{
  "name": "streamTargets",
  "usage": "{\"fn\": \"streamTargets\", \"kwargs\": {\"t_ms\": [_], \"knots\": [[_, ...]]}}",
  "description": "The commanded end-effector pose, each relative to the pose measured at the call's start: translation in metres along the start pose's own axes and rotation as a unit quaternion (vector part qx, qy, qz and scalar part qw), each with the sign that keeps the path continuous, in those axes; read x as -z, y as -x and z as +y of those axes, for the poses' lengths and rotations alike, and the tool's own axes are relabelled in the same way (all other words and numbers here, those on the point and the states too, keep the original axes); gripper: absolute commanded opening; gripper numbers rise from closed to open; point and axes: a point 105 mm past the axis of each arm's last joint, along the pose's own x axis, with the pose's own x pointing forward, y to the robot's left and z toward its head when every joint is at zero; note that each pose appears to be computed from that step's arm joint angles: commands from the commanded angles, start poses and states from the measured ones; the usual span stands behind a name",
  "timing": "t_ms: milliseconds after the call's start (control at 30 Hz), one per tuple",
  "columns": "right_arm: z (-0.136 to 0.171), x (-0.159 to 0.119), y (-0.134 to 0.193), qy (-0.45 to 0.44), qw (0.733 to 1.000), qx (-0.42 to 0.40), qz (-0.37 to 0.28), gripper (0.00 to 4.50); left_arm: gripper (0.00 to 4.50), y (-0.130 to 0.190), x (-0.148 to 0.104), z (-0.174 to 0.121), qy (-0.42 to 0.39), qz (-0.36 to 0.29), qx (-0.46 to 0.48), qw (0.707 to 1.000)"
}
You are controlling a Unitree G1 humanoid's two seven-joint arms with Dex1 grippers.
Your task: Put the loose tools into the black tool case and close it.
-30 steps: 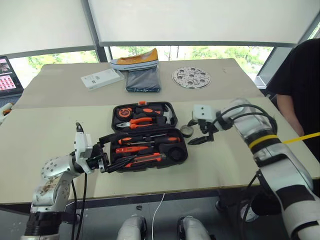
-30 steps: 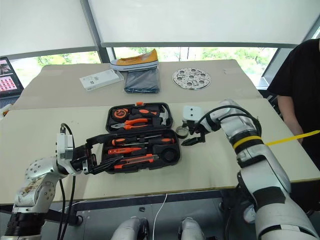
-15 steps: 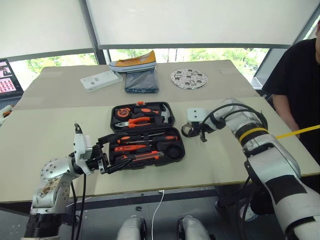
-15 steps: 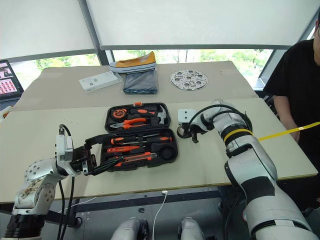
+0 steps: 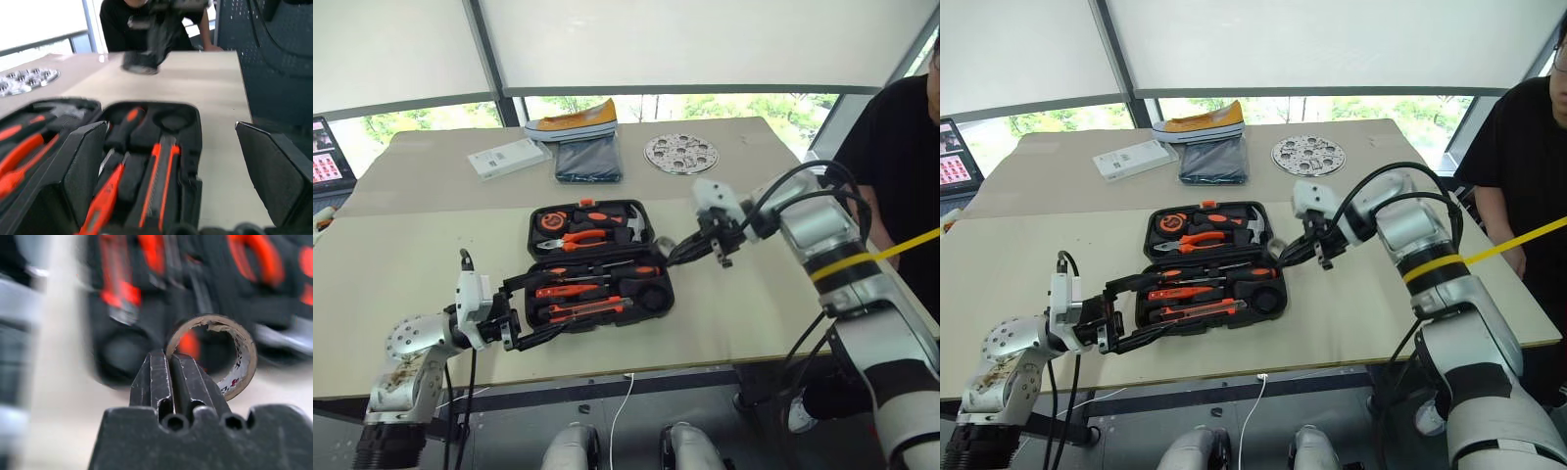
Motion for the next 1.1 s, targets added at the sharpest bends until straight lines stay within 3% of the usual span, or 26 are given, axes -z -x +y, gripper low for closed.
{"fn": "streamTargets", "kwargs": {"t_ms": [33,500,633,767,800,867,900,933,1000,1100], "knots": [[0.016,0.008,-0.018,-0.008,0.999,-0.038,0.034,0.09,4.50,0.003,0.002,-0.003,-0.011,0.004,0.008,1.000],[0.005,0.033,-0.038,-0.048,0.994,0.016,0.099,0.09,4.50,0.006,0.007,-0.008,-0.002,0.013,0.009,1.000],[0.004,0.012,-0.034,-0.011,0.997,0.018,0.068,1.24,4.50,0.010,0.007,-0.006,0.008,0.020,-0.001,1.000],[-0.002,-0.011,0.004,0.005,0.999,0.029,0.020,2.68,4.50,0.023,-0.004,0.016,0.004,0.025,-0.047,0.999],[-0.006,-0.016,0.015,-0.004,0.999,0.043,-0.003,2.68,4.50,0.027,-0.007,0.027,0.000,0.026,-0.077,0.997],[-0.013,-0.018,0.033,-0.034,0.996,0.070,-0.045,2.70,3.97,0.036,-0.012,0.049,-0.005,0.026,-0.138,0.990],[-0.020,-0.010,0.040,-0.037,0.993,0.101,-0.047,2.70,3.86,0.042,-0.011,0.062,0.000,0.035,-0.180,0.983],[-0.025,-0.002,0.044,-0.039,0.990,0.125,-0.043,2.70,3.45,0.047,-0.009,0.072,0.005,0.045,-0.211,0.976],[-0.044,0.018,0.049,-0.043,0.978,0.205,-0.026,2.17,2.60,0.054,-0.002,0.094,0.018,0.067,-0.279,0.958],[-0.058,0.038,0.042,-0.033,0.967,0.254,-0.001,1.29,1.51,0.056,0.008,0.115,0.032,0.093,-0.344,0.934]]}}
